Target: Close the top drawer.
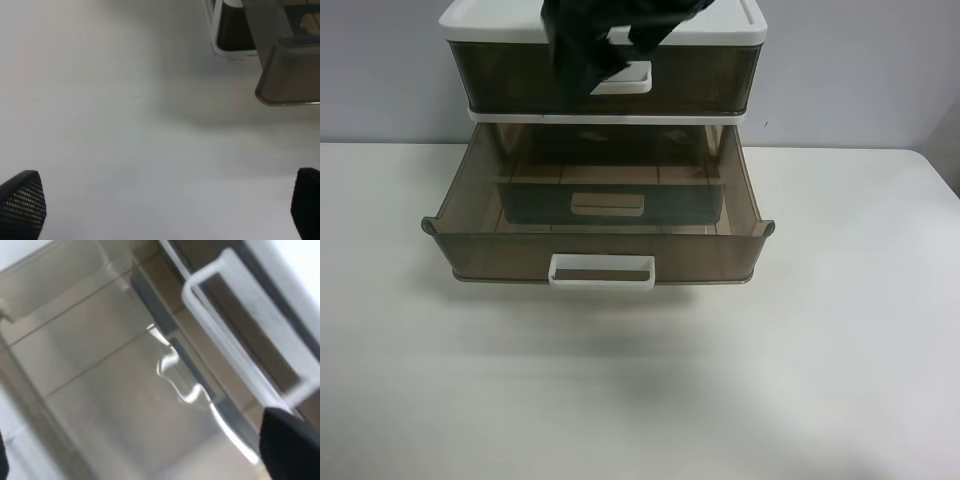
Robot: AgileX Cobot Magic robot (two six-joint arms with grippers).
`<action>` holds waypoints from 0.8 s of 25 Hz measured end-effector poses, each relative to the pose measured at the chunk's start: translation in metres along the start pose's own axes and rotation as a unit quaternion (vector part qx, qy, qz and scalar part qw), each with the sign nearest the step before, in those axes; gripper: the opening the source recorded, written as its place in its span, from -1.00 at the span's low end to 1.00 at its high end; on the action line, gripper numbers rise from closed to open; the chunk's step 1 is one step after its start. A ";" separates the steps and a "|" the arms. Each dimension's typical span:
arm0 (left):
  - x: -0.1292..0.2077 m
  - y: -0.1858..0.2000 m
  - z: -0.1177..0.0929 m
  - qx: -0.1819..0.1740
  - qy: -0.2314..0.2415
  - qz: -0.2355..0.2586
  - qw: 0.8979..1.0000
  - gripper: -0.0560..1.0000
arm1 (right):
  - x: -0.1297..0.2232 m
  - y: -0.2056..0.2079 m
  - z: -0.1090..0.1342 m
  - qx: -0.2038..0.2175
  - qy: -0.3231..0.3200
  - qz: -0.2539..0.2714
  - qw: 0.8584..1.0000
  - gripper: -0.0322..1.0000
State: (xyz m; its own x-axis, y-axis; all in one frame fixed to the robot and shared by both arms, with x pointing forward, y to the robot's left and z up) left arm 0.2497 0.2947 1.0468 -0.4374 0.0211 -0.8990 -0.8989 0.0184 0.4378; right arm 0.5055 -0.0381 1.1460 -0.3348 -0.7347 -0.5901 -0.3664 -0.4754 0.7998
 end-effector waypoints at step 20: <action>0.000 0.000 0.000 0.000 0.000 0.000 1.000 0.99 | 0.137 0.142 0.037 0.099 -0.040 -0.002 0.994 0.96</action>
State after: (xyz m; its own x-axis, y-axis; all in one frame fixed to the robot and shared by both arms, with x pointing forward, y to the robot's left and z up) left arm 0.2497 0.2947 1.0468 -0.4374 0.0211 -0.8990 -0.8989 0.0184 0.4378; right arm 0.3759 -0.1885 1.1745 -0.3982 -0.6876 -0.6071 -0.5291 -0.3685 0.7644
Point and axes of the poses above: a point on each arm's last joint axis where the gripper is mounted, y pointing back along that axis away from the gripper, z along the wrist's bending axis when the last joint is at zero, x = y × z, the point moved 2 cm from there along -y, pointing out along that axis toward the gripper, and after that the axes turned 3 degrees about y, right-handed, at the moved point
